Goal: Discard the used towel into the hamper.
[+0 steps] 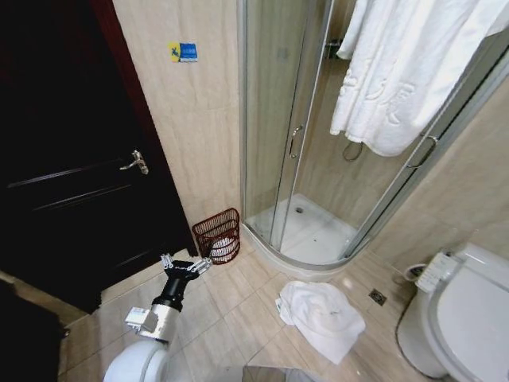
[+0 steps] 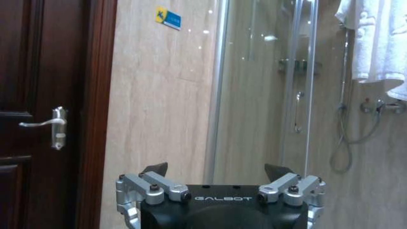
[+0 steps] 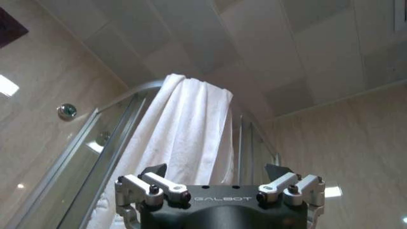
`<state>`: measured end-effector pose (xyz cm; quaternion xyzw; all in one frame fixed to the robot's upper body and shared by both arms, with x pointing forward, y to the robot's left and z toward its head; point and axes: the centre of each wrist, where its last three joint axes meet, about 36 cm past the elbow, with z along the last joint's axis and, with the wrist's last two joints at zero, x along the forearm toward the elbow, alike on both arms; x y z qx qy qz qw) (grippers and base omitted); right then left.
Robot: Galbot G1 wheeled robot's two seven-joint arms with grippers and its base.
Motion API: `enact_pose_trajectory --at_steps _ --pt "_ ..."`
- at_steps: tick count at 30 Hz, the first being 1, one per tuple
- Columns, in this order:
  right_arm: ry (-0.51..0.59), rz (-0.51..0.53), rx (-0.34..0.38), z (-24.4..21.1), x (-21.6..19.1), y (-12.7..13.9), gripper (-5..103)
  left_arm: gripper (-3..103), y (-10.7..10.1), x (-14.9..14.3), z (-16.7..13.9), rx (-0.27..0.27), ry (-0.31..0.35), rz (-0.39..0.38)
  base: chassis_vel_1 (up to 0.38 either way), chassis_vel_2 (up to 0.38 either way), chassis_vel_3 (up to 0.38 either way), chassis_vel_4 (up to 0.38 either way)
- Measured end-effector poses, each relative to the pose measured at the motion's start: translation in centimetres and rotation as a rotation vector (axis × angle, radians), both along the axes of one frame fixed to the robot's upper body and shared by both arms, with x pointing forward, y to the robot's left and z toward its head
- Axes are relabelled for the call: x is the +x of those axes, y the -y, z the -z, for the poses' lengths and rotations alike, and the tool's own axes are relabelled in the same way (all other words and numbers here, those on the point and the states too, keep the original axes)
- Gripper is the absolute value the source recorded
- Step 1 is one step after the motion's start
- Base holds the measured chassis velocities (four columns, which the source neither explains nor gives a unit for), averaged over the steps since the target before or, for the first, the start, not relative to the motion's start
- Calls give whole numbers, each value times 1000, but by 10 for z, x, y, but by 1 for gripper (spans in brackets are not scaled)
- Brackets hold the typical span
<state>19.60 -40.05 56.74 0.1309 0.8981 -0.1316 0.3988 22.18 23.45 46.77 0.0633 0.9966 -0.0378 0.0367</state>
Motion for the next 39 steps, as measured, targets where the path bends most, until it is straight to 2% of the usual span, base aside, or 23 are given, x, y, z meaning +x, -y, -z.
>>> enact_pose_trajectory --at_steps 13,19,26,39 --pt "31 44 26 0 -2 1 100 99 0 0 0 0 0 0 72 75 74 75" --pt "-17 92 62 0 -8 -1 100 99 0 0 0 0 0 0 40 42 47 43" --pt "-17 96 62 -2 -8 -2 100 99 0 0 0 0 0 0 0 0 0 0" --pt "-11 89 64 -4 -5 -3 100 99 0 0 0 0 0 0 -153 152 155 -152"
